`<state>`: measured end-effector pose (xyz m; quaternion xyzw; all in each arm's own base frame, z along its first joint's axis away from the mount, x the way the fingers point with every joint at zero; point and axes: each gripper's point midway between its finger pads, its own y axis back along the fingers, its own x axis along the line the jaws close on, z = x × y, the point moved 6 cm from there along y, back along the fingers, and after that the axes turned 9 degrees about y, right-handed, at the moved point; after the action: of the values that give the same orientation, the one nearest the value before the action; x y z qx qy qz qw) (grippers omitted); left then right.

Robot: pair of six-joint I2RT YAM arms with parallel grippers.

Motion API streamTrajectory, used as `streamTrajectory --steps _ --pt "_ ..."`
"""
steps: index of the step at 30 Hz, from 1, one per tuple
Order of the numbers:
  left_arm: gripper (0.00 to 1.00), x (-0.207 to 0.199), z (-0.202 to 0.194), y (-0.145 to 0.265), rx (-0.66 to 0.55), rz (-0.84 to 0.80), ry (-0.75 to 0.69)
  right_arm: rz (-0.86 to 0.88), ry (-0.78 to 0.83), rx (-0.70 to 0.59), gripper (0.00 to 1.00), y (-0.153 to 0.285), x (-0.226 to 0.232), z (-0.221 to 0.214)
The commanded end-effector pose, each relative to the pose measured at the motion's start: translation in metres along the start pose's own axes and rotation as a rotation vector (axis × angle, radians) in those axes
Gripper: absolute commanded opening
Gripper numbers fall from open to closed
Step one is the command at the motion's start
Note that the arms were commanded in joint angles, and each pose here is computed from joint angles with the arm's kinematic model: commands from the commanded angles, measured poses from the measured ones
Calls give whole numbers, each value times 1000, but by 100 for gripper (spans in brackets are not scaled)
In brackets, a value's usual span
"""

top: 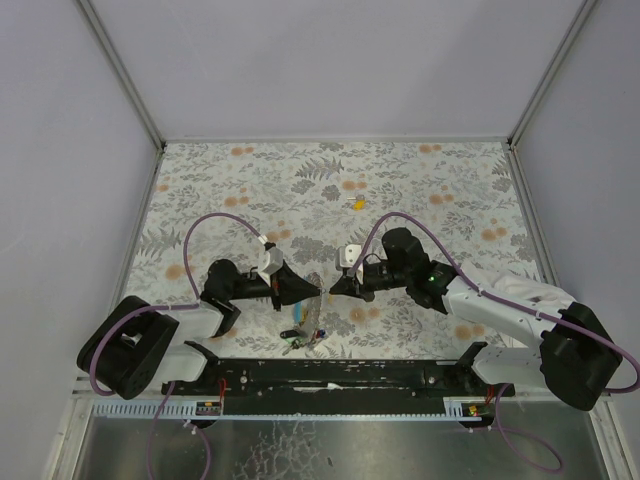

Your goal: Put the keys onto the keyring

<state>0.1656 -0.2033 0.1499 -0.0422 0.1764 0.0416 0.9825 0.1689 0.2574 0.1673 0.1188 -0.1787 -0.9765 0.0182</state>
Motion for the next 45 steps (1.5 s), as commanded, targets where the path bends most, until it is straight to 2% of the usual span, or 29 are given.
streamTrajectory --steps 1,35,45 --pt "0 -2 17 -4 -47 -34 -85 -16 82 -67 0 -1 -10 26" --pt "0 0 17 -3 -39 -13 -95 -32 66 -22 0 4 -6 18" --pt "0 0 17 -3 -34 -19 -94 -24 80 -57 0 4 -6 25"
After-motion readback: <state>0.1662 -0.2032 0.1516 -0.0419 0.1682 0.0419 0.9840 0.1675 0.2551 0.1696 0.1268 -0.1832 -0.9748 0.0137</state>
